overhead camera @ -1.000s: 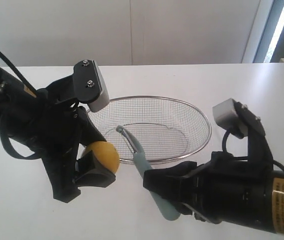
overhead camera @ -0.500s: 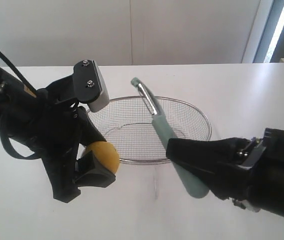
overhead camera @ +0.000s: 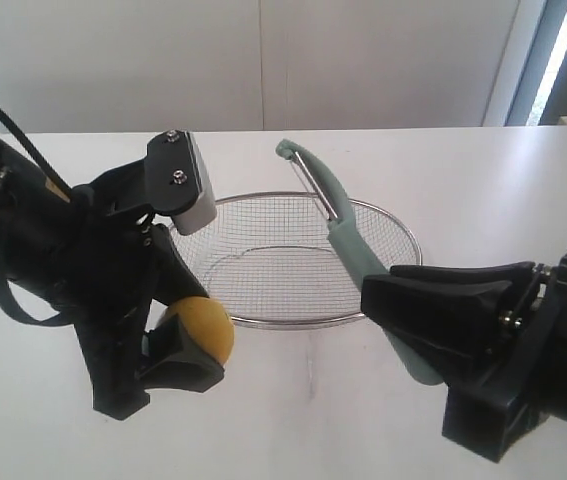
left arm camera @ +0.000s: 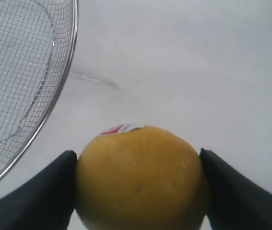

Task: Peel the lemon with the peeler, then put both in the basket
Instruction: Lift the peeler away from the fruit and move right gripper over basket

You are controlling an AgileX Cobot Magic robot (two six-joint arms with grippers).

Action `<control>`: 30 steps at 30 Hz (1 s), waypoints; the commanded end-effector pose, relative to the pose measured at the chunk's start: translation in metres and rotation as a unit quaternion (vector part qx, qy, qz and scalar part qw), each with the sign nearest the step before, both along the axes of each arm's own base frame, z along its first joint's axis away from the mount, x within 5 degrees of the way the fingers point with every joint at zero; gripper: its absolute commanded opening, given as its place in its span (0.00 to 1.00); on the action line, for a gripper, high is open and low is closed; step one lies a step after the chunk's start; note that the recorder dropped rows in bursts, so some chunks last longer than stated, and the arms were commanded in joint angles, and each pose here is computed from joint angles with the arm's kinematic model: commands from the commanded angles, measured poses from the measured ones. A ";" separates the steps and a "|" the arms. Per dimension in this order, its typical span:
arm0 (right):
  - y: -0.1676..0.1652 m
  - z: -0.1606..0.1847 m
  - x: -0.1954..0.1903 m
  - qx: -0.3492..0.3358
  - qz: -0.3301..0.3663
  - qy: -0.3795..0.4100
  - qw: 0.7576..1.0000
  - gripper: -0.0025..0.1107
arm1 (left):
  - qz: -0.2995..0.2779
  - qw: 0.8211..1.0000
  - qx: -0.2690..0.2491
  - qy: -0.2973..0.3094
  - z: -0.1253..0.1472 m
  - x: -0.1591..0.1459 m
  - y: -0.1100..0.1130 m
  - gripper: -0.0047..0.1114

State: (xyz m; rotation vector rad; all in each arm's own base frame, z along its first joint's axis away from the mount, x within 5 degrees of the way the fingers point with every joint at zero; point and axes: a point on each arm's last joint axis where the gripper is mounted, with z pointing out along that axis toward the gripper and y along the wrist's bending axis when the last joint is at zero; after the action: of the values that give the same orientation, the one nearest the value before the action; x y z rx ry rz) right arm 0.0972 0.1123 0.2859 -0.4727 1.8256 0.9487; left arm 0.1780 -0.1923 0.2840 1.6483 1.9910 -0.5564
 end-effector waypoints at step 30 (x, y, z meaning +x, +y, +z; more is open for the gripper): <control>0.005 0.008 0.094 -0.479 -0.209 0.086 0.848 0.02 | 0.142 0.976 -0.004 -0.165 0.068 -0.033 0.066 0.04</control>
State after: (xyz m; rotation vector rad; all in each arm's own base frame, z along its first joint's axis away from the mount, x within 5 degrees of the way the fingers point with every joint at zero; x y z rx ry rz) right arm 0.1897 0.1158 0.2897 -0.3858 2.2100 -0.1352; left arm 0.1474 -0.1279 0.3510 1.3380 1.9251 -0.1577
